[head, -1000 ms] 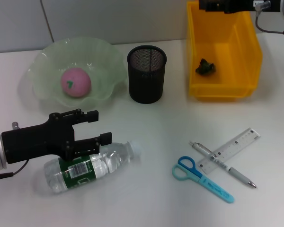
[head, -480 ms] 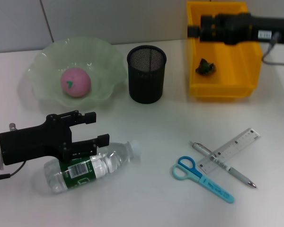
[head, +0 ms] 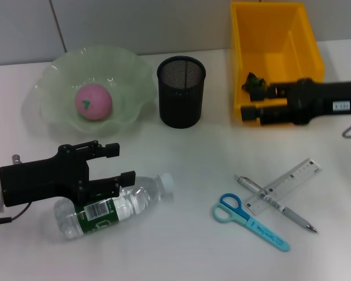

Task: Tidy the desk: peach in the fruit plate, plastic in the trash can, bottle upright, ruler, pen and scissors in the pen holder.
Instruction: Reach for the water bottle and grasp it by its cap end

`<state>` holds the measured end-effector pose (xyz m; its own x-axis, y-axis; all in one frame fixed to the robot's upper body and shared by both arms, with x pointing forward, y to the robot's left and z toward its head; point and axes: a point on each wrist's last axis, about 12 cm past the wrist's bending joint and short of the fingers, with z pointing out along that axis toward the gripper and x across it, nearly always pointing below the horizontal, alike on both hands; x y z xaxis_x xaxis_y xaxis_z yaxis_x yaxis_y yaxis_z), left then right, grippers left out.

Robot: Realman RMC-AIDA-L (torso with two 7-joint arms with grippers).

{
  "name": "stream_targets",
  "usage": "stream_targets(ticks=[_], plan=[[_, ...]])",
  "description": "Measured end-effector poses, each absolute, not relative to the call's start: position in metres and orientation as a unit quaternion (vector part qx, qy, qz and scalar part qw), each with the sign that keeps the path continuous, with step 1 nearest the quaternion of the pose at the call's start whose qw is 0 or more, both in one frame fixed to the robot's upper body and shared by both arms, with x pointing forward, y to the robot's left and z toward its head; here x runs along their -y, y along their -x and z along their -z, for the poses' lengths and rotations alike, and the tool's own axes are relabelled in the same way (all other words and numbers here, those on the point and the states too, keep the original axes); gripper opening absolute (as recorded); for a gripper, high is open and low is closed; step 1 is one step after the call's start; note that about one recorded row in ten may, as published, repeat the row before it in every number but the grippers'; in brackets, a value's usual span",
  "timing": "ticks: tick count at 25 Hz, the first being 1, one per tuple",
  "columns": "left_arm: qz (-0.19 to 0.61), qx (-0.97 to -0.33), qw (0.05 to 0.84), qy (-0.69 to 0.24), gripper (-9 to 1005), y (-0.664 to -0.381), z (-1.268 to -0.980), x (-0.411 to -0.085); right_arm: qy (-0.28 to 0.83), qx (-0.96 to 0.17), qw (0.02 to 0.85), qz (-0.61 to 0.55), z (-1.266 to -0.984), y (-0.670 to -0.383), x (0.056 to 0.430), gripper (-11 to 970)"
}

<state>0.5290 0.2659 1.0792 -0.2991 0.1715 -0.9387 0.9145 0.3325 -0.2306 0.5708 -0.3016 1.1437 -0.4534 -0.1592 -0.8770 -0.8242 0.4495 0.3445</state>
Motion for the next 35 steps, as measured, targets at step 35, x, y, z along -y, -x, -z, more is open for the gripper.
stream_targets(ticks=[35], plan=[[0.309, -0.728, 0.256, -0.556, 755, -0.582, -1.153, -0.214, 0.379, -0.788, 0.325, -0.362, -1.134, -0.583, 0.285, 724]])
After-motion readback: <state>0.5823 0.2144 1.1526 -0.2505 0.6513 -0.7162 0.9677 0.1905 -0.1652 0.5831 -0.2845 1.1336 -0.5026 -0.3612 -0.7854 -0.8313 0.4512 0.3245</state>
